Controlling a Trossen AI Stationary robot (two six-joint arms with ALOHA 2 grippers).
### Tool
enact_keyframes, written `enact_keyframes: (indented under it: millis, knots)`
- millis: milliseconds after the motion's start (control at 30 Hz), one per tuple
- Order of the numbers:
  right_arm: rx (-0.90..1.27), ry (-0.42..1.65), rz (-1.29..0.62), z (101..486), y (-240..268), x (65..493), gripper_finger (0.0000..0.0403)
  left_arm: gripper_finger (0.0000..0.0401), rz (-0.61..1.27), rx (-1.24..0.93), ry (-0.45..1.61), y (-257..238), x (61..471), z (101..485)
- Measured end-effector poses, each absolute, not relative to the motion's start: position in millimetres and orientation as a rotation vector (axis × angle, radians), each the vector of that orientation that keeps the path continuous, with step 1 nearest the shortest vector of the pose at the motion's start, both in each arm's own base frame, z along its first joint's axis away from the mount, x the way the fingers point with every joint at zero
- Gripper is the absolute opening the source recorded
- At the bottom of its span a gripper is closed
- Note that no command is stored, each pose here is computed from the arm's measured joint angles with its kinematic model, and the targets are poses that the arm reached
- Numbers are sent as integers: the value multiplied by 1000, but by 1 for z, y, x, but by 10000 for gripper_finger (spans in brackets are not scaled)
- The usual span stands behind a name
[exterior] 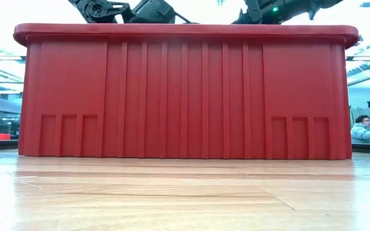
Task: Pick and place slides into bin
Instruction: Put the black slide into the red bin, then return to Home Position
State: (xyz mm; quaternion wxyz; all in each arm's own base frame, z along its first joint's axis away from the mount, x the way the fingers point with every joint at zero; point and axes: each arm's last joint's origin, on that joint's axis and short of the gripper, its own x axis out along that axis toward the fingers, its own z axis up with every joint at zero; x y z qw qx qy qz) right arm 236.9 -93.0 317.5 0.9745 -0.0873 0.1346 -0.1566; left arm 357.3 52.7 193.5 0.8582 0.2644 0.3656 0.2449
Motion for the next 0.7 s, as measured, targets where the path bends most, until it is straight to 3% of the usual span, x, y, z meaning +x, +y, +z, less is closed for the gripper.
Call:
enact_keyframes:
  millis: [333,700]
  knots:
    - [-174,280,-315,317,-93,237,155,189,470,572,756,38,357,197]
    - [-137,271,-300,317,-92,237,155,196,514,567,718,26,345,222]
